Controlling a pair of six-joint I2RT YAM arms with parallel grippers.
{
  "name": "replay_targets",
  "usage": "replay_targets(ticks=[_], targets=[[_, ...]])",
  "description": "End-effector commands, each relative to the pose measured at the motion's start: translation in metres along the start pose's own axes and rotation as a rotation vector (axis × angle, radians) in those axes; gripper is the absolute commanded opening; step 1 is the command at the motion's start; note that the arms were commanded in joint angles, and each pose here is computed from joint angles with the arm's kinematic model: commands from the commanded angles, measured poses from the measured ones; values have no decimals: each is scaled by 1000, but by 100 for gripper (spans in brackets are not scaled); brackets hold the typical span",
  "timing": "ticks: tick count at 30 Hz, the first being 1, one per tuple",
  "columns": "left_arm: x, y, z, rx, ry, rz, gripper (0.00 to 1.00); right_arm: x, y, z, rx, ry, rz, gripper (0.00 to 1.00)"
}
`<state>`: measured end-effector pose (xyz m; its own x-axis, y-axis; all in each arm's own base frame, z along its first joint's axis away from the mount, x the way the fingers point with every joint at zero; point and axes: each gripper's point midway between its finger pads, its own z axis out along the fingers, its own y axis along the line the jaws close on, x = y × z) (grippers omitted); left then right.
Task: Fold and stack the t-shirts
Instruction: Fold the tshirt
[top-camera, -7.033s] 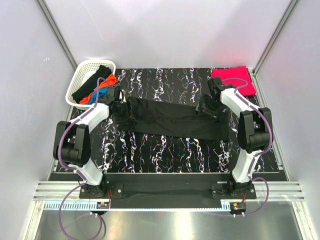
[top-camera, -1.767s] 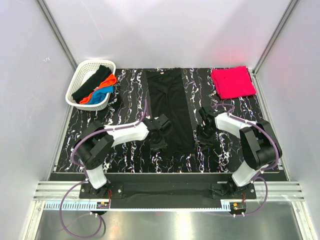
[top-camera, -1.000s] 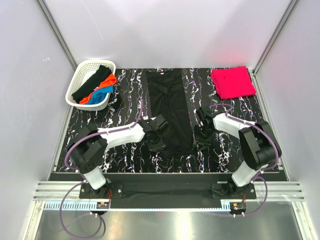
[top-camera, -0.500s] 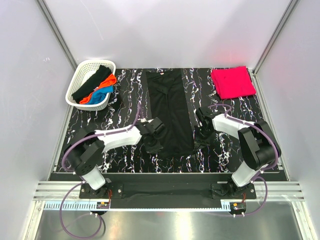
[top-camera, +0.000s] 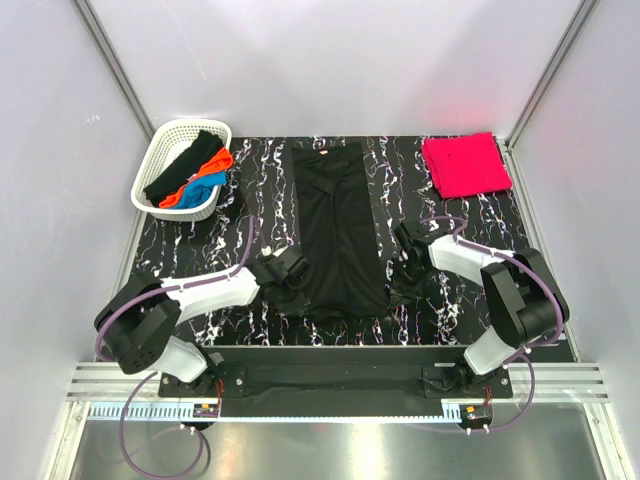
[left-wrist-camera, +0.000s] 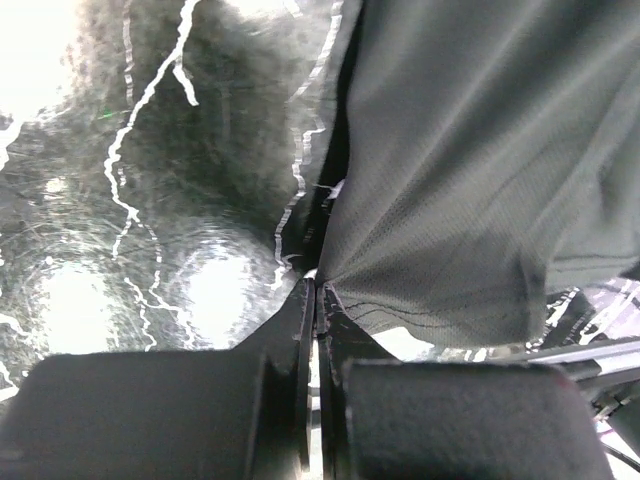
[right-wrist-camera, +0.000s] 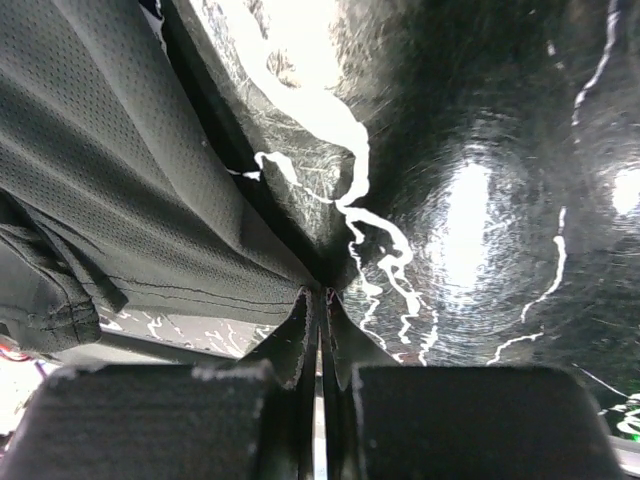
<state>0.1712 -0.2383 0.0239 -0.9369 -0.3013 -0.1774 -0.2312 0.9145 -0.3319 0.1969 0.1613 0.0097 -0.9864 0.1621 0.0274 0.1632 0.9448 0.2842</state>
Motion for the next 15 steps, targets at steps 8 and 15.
replay_targets(ticks=[8, 15], targets=[[10, -6, -4, 119, 26, 2, 38, 13, 17, -4, -116, 29, -35, 6], [-6, -18, -49, 282, -83, 120, 49, 12, 21, -42, -135, -72, -113, 49]])
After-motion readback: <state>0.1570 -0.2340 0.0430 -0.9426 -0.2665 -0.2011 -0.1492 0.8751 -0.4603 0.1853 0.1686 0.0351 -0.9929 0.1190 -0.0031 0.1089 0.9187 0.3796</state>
